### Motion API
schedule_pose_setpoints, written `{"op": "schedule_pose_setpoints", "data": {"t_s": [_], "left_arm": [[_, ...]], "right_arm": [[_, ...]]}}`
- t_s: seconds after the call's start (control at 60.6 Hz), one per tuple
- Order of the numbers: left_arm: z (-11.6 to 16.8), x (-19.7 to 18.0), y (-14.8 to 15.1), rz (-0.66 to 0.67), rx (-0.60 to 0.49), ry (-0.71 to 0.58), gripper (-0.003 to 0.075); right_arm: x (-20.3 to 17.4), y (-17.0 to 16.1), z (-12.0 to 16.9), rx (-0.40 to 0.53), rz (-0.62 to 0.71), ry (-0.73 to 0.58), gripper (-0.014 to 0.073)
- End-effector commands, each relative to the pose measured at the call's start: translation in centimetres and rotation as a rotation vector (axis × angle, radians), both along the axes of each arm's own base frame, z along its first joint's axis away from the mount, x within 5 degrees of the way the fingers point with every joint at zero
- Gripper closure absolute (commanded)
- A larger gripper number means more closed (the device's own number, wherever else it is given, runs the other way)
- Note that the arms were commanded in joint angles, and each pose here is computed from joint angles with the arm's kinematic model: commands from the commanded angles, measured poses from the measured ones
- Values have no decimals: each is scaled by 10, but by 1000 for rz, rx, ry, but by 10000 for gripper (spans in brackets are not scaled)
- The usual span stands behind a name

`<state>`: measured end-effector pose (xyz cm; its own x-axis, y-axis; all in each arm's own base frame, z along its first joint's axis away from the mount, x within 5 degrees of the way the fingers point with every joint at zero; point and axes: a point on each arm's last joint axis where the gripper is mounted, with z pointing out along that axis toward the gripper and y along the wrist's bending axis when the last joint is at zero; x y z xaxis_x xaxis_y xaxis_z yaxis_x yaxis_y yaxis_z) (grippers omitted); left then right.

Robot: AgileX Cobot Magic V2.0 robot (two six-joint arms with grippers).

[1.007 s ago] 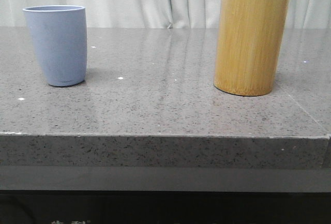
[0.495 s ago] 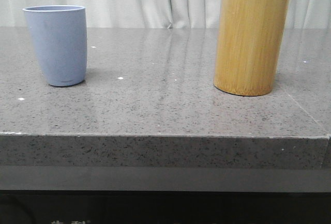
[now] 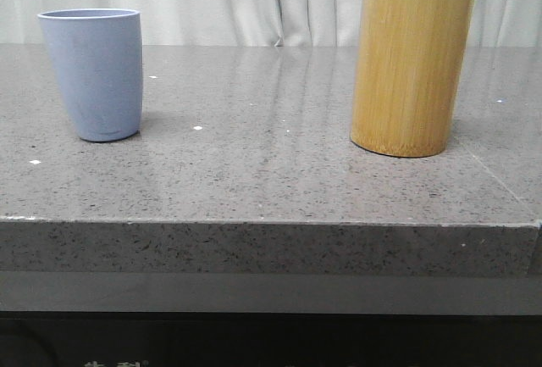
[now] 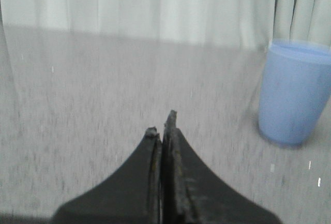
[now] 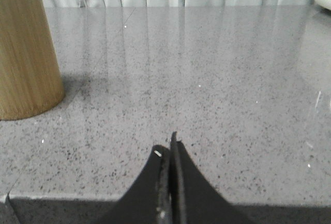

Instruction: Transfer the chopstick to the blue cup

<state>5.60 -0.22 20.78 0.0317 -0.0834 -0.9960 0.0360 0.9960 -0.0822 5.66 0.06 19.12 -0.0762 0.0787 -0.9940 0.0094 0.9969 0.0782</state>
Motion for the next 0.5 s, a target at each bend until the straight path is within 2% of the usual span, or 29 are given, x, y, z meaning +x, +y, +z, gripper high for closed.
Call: {"op": "schedule_pose_setpoints", "data": {"t_s": [0.0,0.099,0.198,0.347,0.479], "left_arm": [[19,-5,3,25,-44,-214,739],[39,-10,3,25,-46,-279,739],[70,-16,2,13,-43,-299,739],[107,-12,-1,-21,-22,-129,739],[134,15,-3,-27,-12,-11,739]], "right_arm": [[-4,-2,26,2,-27,-178,712],[-10,-2,52,0,-25,-247,712],[-18,0,86,-2,-15,-289,711],[-13,1,128,-4,4,-212,711],[9,1,157,0,15,-113,711]]}}
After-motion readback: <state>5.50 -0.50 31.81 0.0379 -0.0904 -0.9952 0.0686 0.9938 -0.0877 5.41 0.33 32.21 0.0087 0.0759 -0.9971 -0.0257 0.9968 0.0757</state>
